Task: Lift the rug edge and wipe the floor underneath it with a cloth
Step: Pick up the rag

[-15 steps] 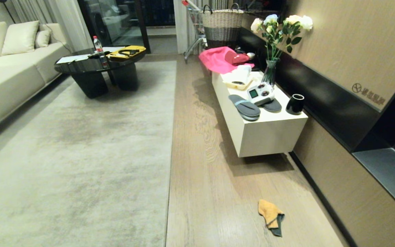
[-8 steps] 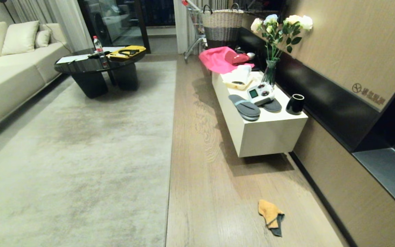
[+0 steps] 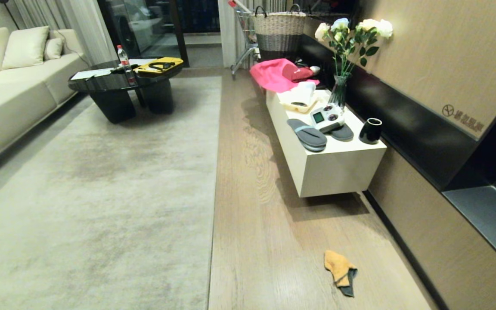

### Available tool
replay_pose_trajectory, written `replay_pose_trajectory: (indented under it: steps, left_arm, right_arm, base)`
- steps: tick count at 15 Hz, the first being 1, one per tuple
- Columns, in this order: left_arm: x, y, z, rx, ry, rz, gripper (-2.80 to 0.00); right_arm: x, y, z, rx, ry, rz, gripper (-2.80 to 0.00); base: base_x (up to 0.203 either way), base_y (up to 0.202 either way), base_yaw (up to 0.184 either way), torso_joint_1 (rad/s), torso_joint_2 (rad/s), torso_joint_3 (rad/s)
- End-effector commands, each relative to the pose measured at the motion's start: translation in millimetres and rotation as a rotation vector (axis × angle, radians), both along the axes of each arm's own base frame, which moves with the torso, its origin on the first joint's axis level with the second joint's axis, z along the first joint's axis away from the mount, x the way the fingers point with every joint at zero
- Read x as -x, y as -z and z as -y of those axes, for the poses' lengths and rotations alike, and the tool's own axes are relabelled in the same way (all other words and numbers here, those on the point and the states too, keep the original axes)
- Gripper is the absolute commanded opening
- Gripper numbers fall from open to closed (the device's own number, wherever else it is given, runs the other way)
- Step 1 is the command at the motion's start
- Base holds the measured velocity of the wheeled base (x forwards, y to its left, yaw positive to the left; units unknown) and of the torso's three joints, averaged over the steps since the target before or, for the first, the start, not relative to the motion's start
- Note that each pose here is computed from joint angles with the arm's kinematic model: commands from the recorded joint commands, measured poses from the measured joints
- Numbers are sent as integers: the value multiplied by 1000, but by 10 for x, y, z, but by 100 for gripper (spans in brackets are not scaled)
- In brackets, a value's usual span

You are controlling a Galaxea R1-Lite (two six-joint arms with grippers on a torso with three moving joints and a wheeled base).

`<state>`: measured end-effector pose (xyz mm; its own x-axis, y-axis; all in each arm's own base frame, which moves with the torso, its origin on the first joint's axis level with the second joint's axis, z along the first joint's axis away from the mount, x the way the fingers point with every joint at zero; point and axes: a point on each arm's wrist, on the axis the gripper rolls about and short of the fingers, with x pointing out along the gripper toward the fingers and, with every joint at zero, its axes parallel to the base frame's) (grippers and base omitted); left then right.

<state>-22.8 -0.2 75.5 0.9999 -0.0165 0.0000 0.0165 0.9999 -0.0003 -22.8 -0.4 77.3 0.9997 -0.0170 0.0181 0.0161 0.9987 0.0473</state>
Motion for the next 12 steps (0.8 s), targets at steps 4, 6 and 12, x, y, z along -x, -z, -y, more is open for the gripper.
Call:
replay_pose_trajectory:
  steps: [4, 6, 12]
  left_arm:
    - [0, 0, 0, 1, 2, 0, -280]
    - [0, 0, 0, 1, 2, 0, -280]
    - [0, 1, 0, 1, 2, -1, -280]
  right_arm:
    - [0, 0, 0, -1, 0, 0, -280]
    - [0, 0, 0, -1, 0, 0, -280]
    - [0, 0, 0, -1, 0, 0, -280]
  base:
    - [0, 0, 0, 1, 3, -103]
    - [0, 0, 0, 1, 1, -185]
    - [0, 0, 0, 2, 1, -200]
